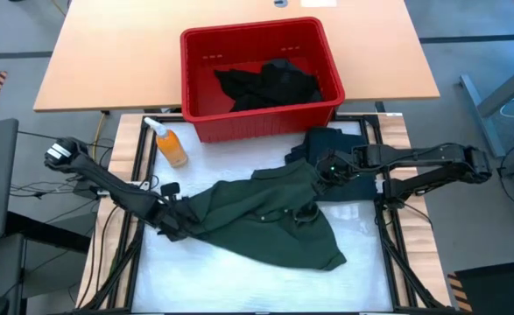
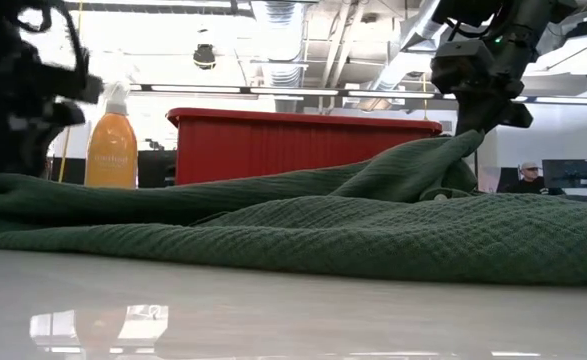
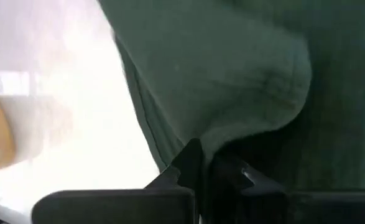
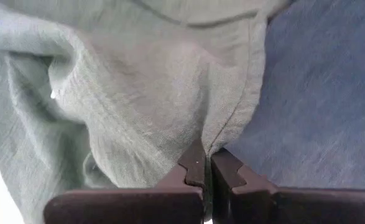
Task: Fold laundry
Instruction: Fold the green polo shirt
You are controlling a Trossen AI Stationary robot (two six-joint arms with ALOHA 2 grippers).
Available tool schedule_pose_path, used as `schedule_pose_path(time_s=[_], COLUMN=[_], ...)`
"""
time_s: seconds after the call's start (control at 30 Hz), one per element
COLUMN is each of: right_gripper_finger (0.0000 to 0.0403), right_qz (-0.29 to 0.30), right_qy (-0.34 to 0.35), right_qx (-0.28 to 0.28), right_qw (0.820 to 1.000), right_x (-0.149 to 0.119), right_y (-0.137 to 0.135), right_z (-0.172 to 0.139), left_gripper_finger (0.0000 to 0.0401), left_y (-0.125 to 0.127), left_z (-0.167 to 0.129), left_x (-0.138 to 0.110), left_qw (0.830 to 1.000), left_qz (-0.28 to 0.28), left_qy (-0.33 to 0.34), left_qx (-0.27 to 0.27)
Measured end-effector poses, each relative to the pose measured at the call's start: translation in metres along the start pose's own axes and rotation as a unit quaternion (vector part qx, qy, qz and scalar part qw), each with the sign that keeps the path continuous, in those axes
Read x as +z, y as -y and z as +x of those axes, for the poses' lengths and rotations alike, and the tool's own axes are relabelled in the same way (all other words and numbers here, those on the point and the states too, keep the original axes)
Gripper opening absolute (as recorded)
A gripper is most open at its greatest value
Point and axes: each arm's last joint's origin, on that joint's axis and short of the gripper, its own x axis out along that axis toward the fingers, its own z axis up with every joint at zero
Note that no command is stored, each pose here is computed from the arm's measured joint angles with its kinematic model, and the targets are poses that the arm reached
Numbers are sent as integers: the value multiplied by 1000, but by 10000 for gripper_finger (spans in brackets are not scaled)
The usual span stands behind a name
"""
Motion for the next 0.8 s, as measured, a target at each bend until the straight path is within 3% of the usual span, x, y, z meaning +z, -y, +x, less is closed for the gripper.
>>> schedule_pose_path(time_s=[0.13,0.27,0.33,0.47,0.6,0.8], right_gripper_finger=[21,21,21,21,21,21], right_qz=[-1,-5,-8,-6,-4,-3], right_qy=[-31,-51,-60,-66,-68,-93], right_qx=[-3,-18,-22,-27,-25,-30], right_qw=[1000,999,998,997,997,995], right_x=[-7,-16,-20,-24,-28,-51], right_y=[-1,-2,-3,-5,-8,-18], right_z=[0,-1,-2,-2,-3,-9], left_gripper_finger=[1,0,0,0,0,0], left_y=[-6,-23,-35,-64,-86,-89], left_z=[-26,-61,-79,-105,-106,-86], left_x=[12,16,14,-2,-26,-44], left_qw=[995,974,953,889,837,804], left_qz=[-56,-143,-205,-345,-452,-522], left_qy=[76,171,221,287,272,227], left_qx=[-10,-28,-42,-95,-144,-173])
